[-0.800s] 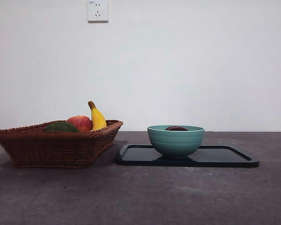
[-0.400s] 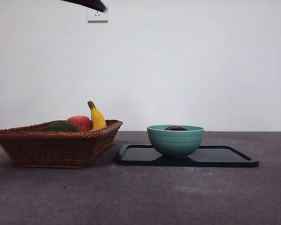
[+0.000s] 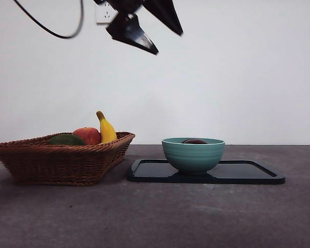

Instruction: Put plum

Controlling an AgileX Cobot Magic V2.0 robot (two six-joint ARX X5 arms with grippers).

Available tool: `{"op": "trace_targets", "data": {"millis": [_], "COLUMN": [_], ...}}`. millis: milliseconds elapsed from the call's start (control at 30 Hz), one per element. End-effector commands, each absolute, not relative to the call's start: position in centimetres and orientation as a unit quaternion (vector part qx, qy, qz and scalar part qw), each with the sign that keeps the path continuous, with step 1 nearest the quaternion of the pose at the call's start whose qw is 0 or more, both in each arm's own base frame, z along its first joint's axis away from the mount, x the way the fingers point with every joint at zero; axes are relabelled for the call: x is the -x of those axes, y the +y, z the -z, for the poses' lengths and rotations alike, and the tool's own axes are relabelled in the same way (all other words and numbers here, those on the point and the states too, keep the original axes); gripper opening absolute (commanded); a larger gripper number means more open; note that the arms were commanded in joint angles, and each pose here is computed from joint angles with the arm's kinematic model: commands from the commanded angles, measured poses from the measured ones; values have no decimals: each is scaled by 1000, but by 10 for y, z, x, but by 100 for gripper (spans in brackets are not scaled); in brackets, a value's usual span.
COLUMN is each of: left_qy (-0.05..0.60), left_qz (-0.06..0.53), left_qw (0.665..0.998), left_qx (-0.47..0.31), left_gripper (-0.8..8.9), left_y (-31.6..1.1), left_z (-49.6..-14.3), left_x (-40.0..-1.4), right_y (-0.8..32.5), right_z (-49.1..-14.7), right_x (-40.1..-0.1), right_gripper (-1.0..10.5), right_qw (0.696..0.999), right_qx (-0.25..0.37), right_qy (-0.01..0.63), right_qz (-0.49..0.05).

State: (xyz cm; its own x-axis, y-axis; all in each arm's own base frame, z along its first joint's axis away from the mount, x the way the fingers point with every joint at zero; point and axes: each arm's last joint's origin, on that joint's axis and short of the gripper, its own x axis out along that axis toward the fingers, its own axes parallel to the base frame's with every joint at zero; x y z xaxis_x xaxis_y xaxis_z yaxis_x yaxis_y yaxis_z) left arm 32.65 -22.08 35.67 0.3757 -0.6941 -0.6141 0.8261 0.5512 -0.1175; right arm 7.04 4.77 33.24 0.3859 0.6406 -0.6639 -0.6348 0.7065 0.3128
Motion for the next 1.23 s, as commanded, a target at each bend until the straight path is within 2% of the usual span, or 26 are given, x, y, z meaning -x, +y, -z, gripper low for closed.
{"op": "trace_targets", "data": {"millis": [33, 267, 533, 833, 1233], "left_qy": [293, 300, 332, 365, 397], "left_qz": [470, 480, 495, 492, 498], "left_qw": [824, 814, 787, 756, 731], "left_qx": [-120, -130, -160, -229, -244], "left_gripper": [409, 409, 409, 409, 409], "left_y": [-238, -269, -295, -309, -317], "left_z": [-358, -334, -285, -243, -207], "left_x": [-342, -370, -385, -386, -390], "right_y": [49, 49, 48, 48, 48], "right_z": [-334, -334, -333, -333, -333], "right_x": [-72, -71, -71, -71, -71], "right_gripper": [229, 229, 229, 229, 229], "right_qw": [832, 831, 830, 830, 829], "right_qx": [3, 3, 3, 3, 2], "right_qy": [394, 398, 399, 399, 401], "right_qz": [-390, -389, -389, -389, -389]}}
